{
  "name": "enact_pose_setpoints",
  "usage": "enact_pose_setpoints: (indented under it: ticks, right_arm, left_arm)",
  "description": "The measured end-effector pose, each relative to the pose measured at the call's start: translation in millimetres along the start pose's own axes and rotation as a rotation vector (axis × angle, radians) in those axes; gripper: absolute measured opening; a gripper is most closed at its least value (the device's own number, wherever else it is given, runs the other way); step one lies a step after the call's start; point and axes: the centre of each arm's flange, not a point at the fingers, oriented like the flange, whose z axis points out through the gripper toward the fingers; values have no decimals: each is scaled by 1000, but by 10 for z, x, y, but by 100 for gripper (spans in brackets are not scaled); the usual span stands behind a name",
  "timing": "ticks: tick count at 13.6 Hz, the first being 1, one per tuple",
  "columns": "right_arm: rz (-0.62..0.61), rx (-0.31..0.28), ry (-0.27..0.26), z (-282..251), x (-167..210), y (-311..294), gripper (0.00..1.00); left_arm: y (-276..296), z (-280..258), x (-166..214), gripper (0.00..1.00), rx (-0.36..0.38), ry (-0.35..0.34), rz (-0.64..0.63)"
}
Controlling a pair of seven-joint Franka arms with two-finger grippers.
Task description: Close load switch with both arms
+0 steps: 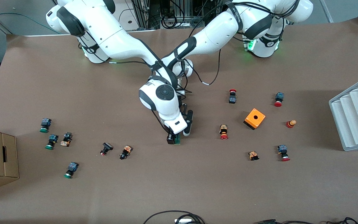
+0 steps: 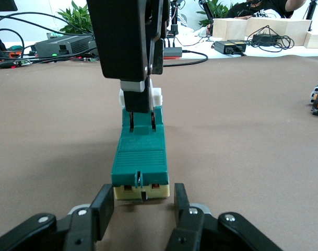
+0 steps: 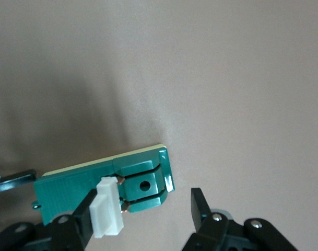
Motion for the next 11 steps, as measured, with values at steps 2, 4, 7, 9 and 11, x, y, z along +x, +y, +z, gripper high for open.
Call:
enact_pose_setpoints:
  ticks: [2,4,7,9,11]
  right_arm:
    - [0,-1,2,-10,5,5,75]
    - [0,-3,3,-18,9,11,73]
    - [1,-7,8,-44,26,28,73]
    - [1,-8,10,-51,30,32,73]
    - [1,-8,10,-52,30,33,73]
  left_arm:
    - [0,0,0,54,0,0,0]
    - [0,0,0,54,0,0,0]
    - [0,0,0,54,0,0,0]
    - [0,0,0,54,0,0,0]
    - [0,0,0,54,0,0,0]
